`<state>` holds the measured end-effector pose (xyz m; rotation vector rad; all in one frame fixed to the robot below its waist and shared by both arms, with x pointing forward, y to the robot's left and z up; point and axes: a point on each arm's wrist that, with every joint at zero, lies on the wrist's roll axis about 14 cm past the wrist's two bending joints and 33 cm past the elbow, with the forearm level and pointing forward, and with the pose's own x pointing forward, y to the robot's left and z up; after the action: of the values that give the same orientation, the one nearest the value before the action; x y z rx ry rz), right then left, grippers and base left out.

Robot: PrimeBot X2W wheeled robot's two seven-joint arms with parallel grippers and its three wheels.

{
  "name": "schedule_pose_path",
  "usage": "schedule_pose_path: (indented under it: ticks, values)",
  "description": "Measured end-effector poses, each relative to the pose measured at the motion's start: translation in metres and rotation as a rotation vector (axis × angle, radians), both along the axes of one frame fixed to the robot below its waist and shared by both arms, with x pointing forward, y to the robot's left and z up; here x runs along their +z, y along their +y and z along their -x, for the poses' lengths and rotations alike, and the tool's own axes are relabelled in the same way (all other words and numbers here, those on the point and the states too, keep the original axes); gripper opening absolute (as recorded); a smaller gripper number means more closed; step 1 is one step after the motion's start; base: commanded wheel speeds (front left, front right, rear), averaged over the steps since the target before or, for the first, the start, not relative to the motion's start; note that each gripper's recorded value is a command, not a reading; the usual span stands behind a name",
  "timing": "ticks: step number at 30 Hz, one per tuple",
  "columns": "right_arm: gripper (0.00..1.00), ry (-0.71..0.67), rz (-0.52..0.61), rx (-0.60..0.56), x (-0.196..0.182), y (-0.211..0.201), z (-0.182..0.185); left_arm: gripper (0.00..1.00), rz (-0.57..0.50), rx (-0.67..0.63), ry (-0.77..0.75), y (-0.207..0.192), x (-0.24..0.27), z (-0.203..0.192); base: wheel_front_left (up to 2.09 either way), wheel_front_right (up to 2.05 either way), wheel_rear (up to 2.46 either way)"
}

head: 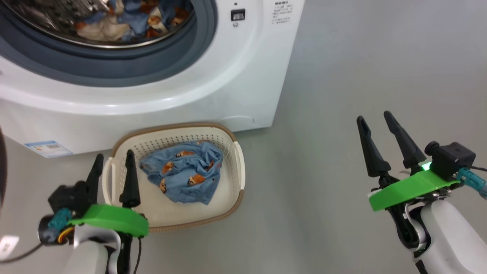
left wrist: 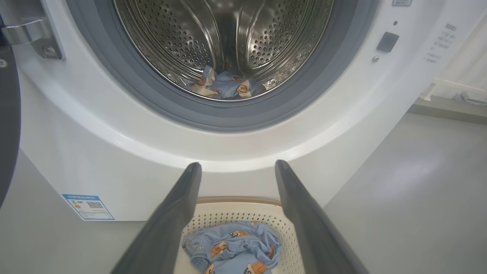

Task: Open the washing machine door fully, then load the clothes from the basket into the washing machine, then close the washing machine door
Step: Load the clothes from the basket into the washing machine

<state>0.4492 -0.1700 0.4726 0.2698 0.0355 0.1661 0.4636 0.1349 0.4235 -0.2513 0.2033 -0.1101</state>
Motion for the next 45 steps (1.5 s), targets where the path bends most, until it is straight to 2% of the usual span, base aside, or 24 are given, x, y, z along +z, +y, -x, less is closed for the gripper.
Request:
schedule_pose_path:
  ticks: [7,15,21,38,45]
  values:
    - [1.0,0.026,-0.011,-0.023,-0.015,-0.005,-0.013,1.0,-0.006,-0.073,0.081,-0.018,-0.032,-0.022,0.0,0.0,0.0]
    - [1.0,0.065,-0.016,-0.054,-0.037,-0.013,-0.026,1.0,-0.047,-0.164,0.237,-0.034,-0.09,-0.033,0.0,0.0,0.0]
    - [1.0,0.087,-0.024,-0.071,-0.053,-0.015,-0.035,1.0,-0.039,-0.233,0.356,-0.048,-0.132,-0.038,0.0,0.0,0.0]
    - [1.0,0.18,-0.025,-0.101,-0.108,-0.02,-0.052,1.0,-0.178,-0.421,0.596,-0.08,-0.233,-0.048,0.0,0.0,0.0]
    - [1.0,0.206,-0.026,-0.099,-0.125,-0.017,-0.057,1.0,-0.248,-0.511,0.676,-0.091,-0.269,-0.04,0.0,0.0,0.0]
